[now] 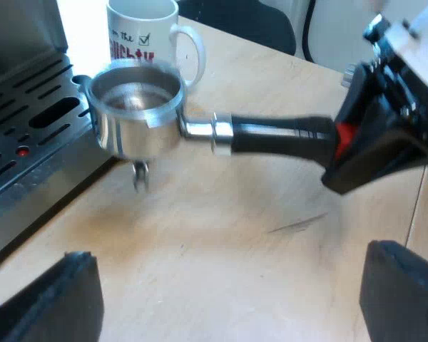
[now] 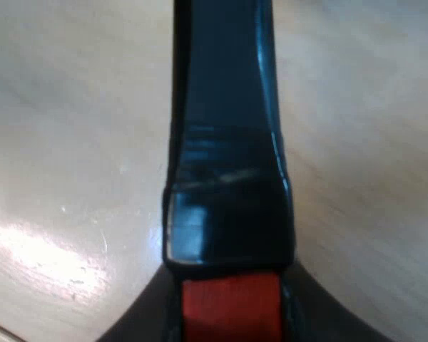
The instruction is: Grind coffee beans and then tamp
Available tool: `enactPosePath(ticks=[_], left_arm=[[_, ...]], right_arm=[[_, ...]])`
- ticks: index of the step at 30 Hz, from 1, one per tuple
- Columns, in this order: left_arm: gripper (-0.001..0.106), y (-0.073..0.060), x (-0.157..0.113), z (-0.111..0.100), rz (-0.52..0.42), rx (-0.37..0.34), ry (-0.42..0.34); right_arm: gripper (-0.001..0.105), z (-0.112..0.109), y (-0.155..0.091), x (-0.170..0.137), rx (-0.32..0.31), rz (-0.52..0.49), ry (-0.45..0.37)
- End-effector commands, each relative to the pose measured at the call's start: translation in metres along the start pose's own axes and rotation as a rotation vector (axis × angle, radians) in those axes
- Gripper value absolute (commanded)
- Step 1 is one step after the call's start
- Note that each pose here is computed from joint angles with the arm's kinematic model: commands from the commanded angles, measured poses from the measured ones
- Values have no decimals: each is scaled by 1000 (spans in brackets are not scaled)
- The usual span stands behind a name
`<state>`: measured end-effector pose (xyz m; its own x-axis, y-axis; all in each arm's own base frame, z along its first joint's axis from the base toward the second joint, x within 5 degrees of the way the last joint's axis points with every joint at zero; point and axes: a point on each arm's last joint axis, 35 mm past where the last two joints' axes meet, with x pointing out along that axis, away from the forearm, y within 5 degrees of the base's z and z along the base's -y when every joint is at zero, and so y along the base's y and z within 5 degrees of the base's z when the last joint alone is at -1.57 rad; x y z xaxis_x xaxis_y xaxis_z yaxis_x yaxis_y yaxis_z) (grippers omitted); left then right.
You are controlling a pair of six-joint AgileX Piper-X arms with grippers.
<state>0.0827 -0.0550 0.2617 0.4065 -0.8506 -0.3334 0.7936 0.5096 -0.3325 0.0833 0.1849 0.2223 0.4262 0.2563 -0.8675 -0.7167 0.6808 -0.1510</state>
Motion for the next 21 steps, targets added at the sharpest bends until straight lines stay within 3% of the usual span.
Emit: enactPosePath(ticks=[1,6,21], left_arm=[[85,-1,-1,2,7,18,-12],[85,-1,-1,2,7,18,-12],[85,-1,-1,2,7,18,-12]], right_arm=[[0,0,1,4,1,9,-74],[0,-13,4,21,16,34,-115],[0,-49,2,48,11,19,-97]])
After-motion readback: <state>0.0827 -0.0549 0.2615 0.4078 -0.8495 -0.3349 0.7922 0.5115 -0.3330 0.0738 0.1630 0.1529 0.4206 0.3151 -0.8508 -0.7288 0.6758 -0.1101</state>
